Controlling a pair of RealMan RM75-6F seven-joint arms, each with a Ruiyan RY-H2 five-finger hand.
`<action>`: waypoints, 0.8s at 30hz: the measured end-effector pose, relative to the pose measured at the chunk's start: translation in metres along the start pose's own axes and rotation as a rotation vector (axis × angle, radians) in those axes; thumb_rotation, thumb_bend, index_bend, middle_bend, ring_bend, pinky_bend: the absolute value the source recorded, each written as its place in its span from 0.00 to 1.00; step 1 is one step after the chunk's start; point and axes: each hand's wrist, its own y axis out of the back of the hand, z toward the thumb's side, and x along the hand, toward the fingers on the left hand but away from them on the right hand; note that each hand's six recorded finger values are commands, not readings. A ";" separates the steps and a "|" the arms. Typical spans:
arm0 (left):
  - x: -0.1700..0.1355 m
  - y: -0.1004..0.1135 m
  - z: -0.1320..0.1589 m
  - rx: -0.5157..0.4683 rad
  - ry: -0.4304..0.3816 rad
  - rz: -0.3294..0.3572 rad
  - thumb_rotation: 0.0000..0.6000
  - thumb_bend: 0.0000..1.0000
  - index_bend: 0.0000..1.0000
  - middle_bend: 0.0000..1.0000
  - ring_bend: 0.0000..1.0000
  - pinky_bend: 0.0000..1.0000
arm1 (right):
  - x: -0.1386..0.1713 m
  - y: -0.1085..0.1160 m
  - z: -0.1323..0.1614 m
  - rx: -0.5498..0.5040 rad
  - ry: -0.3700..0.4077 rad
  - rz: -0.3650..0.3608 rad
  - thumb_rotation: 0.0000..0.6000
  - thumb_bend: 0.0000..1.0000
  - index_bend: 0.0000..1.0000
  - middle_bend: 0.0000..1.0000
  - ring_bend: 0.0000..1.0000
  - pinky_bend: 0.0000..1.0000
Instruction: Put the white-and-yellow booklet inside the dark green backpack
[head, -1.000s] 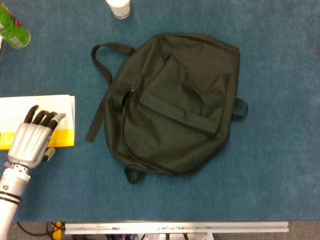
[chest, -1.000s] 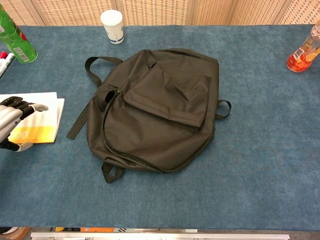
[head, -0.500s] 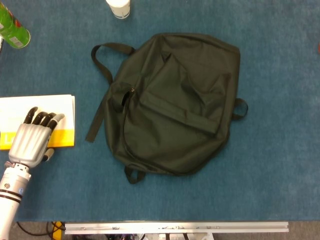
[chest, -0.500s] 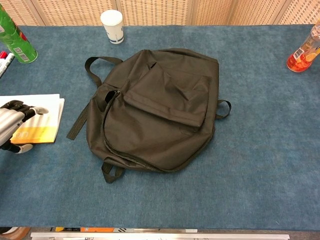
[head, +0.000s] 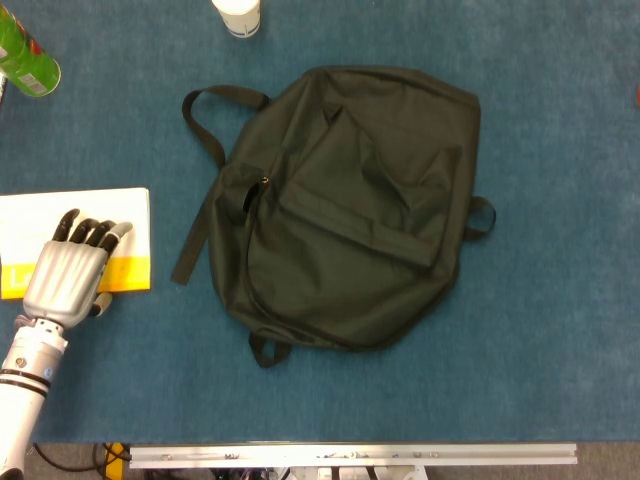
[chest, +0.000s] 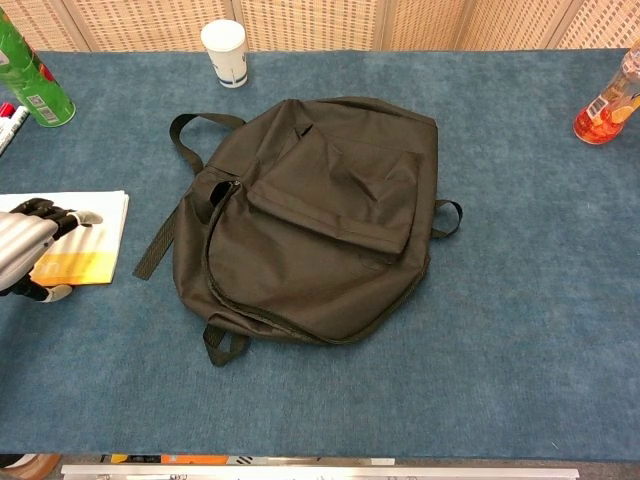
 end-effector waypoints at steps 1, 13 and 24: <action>0.001 -0.001 0.000 0.000 0.002 -0.005 1.00 0.17 0.15 0.22 0.18 0.10 | 0.000 0.000 0.000 -0.001 -0.001 0.000 1.00 0.16 0.41 0.44 0.35 0.50; 0.003 0.001 0.001 -0.007 0.001 -0.014 1.00 0.17 0.16 0.22 0.17 0.10 | 0.002 0.002 -0.002 -0.002 -0.008 -0.007 1.00 0.16 0.41 0.44 0.35 0.50; 0.016 0.009 0.002 -0.063 0.013 0.029 1.00 0.20 0.23 0.27 0.20 0.14 | 0.006 0.005 -0.006 -0.009 -0.027 -0.017 1.00 0.16 0.41 0.44 0.35 0.50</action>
